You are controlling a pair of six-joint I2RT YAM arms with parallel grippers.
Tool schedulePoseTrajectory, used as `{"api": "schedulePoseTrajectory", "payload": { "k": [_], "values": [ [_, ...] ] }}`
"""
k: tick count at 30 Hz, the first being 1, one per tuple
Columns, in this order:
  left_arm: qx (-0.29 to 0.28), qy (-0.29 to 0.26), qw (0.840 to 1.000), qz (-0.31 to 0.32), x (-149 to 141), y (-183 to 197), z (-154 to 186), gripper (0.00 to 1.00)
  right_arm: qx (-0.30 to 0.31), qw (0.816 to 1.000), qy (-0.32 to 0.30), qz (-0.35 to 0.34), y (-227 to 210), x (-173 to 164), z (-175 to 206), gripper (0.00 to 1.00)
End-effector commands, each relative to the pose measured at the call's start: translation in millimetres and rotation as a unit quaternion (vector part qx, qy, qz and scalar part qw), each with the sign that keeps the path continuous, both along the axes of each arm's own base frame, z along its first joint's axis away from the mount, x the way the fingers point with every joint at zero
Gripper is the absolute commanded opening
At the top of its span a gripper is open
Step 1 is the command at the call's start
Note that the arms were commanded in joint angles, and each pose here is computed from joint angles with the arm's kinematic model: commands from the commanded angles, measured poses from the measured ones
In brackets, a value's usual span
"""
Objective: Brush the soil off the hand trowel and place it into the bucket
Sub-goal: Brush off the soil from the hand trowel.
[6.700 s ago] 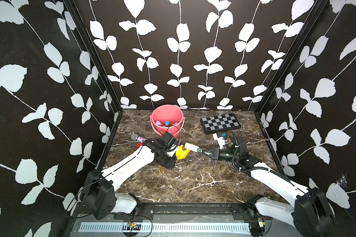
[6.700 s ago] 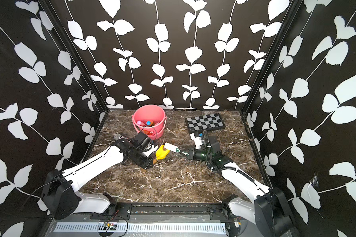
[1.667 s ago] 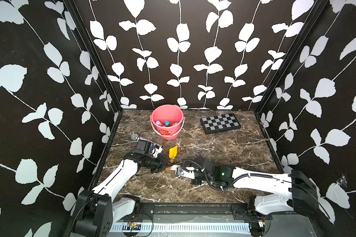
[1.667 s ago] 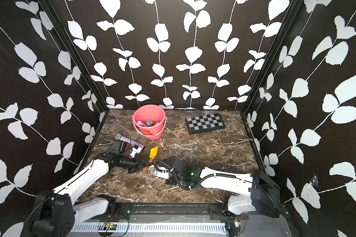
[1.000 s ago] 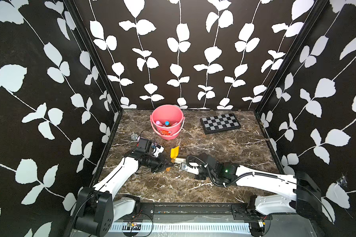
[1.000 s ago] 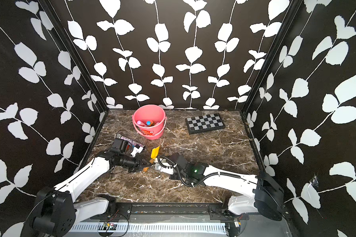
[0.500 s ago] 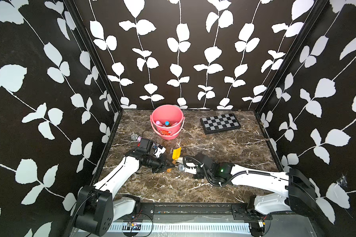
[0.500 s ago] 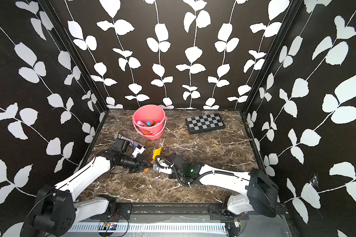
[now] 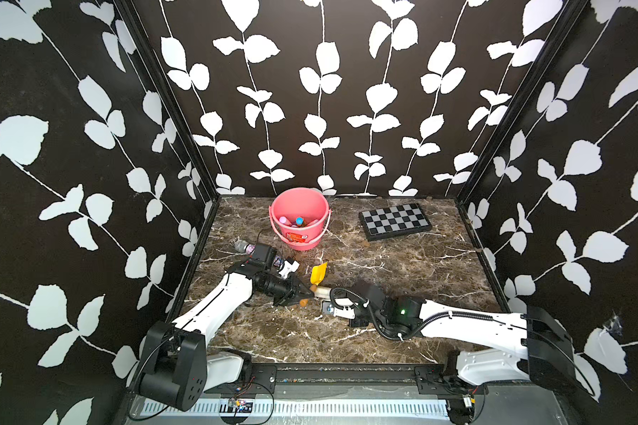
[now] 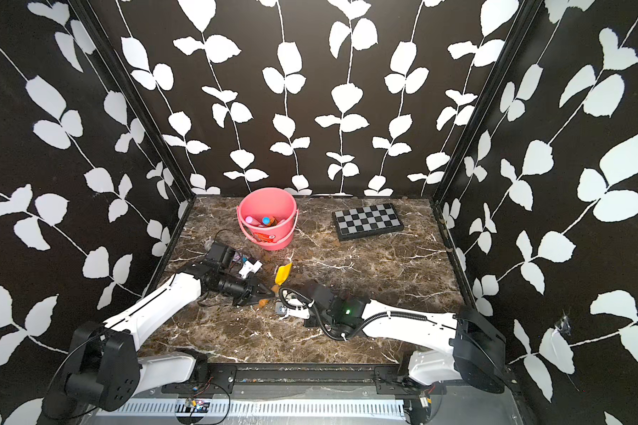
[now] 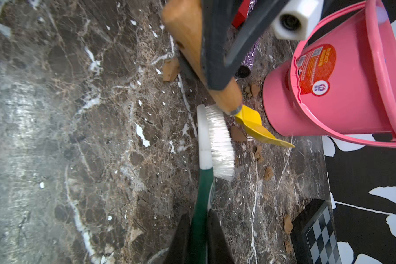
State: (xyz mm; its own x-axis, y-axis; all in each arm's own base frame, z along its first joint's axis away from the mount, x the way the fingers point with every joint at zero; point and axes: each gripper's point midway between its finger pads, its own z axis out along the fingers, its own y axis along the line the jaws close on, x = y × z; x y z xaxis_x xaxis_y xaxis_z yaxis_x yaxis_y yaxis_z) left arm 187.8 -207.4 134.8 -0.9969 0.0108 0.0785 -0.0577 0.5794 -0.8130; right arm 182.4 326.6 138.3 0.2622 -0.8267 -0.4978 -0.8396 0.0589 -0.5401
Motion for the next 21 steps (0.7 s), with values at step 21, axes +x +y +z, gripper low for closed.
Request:
{"api": "schedulePoseTrajectory", "payload": {
  "k": [21],
  "values": [
    [-0.008, -0.012, 0.999, -0.047, -13.6, -1.8, 21.6, 0.0, 0.012, 0.999, -0.043, 0.001, 0.8, 7.4, 3.2, 0.0]
  ]
}}
